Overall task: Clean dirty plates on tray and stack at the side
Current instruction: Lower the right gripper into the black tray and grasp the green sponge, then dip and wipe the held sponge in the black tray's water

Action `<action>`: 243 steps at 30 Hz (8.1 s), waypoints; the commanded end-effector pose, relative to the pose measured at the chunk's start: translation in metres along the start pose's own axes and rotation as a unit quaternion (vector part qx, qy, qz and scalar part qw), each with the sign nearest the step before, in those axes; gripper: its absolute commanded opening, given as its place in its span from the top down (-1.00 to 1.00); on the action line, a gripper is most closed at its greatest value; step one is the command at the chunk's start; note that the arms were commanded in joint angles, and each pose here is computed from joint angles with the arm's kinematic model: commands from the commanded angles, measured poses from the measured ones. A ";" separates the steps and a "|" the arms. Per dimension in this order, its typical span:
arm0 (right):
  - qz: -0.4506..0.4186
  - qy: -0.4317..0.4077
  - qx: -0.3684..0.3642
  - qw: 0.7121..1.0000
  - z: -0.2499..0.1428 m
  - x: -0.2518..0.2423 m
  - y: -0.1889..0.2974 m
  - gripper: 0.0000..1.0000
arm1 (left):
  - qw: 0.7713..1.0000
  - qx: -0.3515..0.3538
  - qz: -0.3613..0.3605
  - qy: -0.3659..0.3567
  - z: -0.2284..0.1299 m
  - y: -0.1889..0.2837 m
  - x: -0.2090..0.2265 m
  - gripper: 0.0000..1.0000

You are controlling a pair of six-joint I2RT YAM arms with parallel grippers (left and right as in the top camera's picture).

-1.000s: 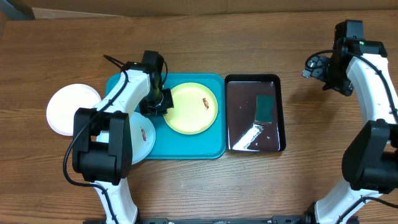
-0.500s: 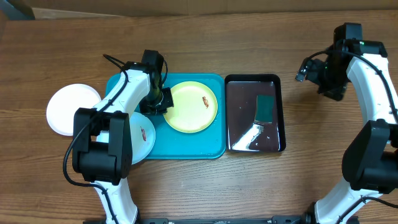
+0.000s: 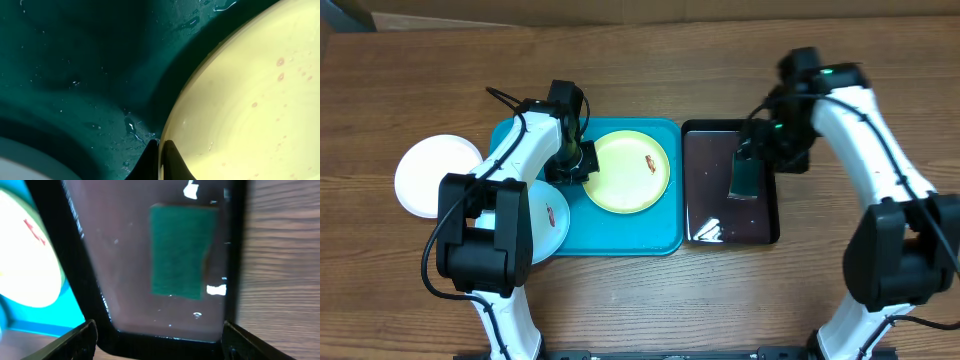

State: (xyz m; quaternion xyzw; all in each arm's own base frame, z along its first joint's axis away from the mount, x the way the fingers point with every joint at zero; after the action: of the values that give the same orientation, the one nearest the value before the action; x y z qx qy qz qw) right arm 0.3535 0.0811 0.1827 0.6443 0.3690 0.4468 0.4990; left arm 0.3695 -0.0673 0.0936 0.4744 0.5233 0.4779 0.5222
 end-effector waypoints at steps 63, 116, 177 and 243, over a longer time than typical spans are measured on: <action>-0.060 -0.013 -0.103 0.993 -0.003 -0.007 -0.084 -0.01 | 0.998 -0.016 0.021 0.054 0.004 -0.007 0.004 0.92; -0.031 0.038 -0.185 0.982 -0.015 0.024 -0.006 0.92 | 0.998 -0.024 0.035 0.041 0.007 -0.006 0.007 0.92; 0.104 0.069 -0.406 0.905 -0.082 0.024 0.149 0.93 | 0.999 -0.017 0.038 -0.009 0.005 -0.006 0.007 0.92; 0.061 0.074 -0.308 0.947 -0.087 0.017 0.114 0.93 | 0.999 -0.020 0.034 -0.009 0.006 -0.006 0.006 0.92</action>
State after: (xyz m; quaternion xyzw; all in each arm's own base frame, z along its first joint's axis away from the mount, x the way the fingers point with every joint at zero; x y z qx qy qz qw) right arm 0.2757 0.0946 0.3183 0.4338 0.1861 0.6271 0.6196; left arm 0.3783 -0.0656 0.0937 0.4670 0.5027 0.4976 0.5306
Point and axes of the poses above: each gripper's point midway between its finger pads, its own y axis back along the fingers, its own x axis along the line the jaws close on, z = x × y, the point moved 8 cm from there along y, back along the fingers, and after that the axes turned 13 degrees about -y, right-handed, at the moved point
